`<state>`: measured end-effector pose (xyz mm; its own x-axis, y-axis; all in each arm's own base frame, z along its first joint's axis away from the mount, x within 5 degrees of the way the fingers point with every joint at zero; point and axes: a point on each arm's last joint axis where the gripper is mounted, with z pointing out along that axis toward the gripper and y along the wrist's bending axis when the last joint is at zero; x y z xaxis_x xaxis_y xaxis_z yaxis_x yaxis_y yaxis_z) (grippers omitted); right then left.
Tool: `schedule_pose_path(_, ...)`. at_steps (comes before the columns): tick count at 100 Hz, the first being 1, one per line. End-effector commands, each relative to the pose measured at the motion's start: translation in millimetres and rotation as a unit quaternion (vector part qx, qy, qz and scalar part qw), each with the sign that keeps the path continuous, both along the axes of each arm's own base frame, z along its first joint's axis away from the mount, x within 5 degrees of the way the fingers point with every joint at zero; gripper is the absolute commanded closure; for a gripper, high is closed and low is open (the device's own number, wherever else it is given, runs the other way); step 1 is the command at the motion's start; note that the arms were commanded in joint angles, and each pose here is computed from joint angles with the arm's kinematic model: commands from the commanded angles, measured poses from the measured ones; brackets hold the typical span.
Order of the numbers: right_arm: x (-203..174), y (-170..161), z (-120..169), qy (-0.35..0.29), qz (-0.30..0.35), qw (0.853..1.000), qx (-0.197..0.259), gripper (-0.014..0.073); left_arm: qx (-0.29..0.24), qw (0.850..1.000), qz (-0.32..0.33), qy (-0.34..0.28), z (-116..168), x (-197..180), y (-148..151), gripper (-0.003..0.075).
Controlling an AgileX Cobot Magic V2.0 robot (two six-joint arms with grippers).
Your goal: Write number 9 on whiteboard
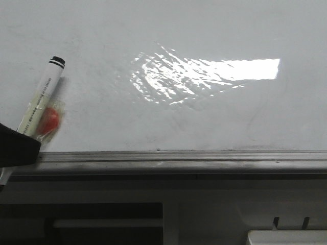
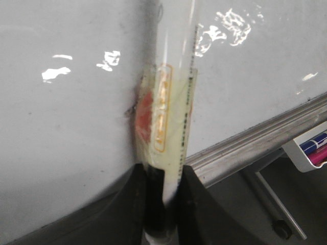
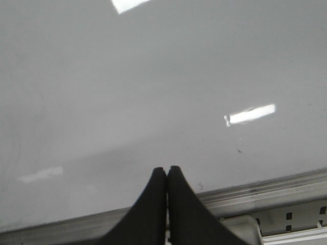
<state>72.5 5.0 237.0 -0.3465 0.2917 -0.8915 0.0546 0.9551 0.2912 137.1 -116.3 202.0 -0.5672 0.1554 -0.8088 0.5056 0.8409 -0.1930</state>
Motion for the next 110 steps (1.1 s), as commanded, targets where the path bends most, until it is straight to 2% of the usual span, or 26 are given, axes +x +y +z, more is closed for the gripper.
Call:
schedule_pose_path(1, 6.9, 4.3, 21.9, -0.03, 0.045, 0.997, -0.049, 0.0664, -0.018, 0.999, 0.011, -0.026, 10.8, 5.8, -2.8, 0.074)
schedule_pose_path(15, 15.6, 18.1, 35.6, -0.02, 0.139, 0.985, -0.101, 0.0664, -0.005, 0.999, -0.023, -0.034, 18.9, 5.4, -7.9, 0.074)
schedule_pose_path(25, 23.8, 32.3, 45.5, -0.013, 0.202, 0.974, -0.106, 0.0664, 0.016, 0.996, -0.075, -0.043, 30.2, 3.0, -17.3, 0.074)
schedule_pose_path(37, 32.1, 54.7, 56.9, -0.013, 0.281, 0.953, -0.111, 0.064, 0.036, 0.986, -0.131, -0.097, 44.6, -0.4, -30.2, 0.074)
schedule_pose_path(42, 33.9, 66.9, 61.1, -0.019, 0.322, 0.938, -0.123, 0.0579, 0.047, 0.978, -0.156, -0.129, 49.2, -2.7, -35.2, 0.074)
schedule_pose_path(55, 35.0, 98.2, 75.7, -0.035, 0.408, 0.902, -0.134, 0.03, 0.069, 0.958, -0.214, -0.18, 51.9, -12.8, -45.3, 0.074)
schedule_pose_path(61, 33.3, 111.9, 83.8, -0.05, 0.438, 0.888, -0.129, 0.0231, 0.08, 0.948, -0.238, -0.195, 52.0, -17.6, -48.8, 0.074)
schedule_pose_path(74, 34.4, 136.5, 94.0, -0.064, 0.474, 0.871, -0.115, 0.0246, 0.097, 0.919, -0.287, -0.253, 55.8, -26.3, -56.8, 0.074)
schedule_pose_path(89, 37.4, 158.6, 98.7, -0.053, 0.499, 0.858, -0.109, 0.0257, 0.074, 0.914, -0.288, -0.278, 61.3, -29.2, -61.0, 0.074)
schedule_pose_path(110, 47.6, 177.7, 101.8, -0.034, 0.503, 0.858, -0.096, 0.0257, 0.074, 0.913, -0.288, -0.278, 61.3, -29.2, -61.0, 0.074)
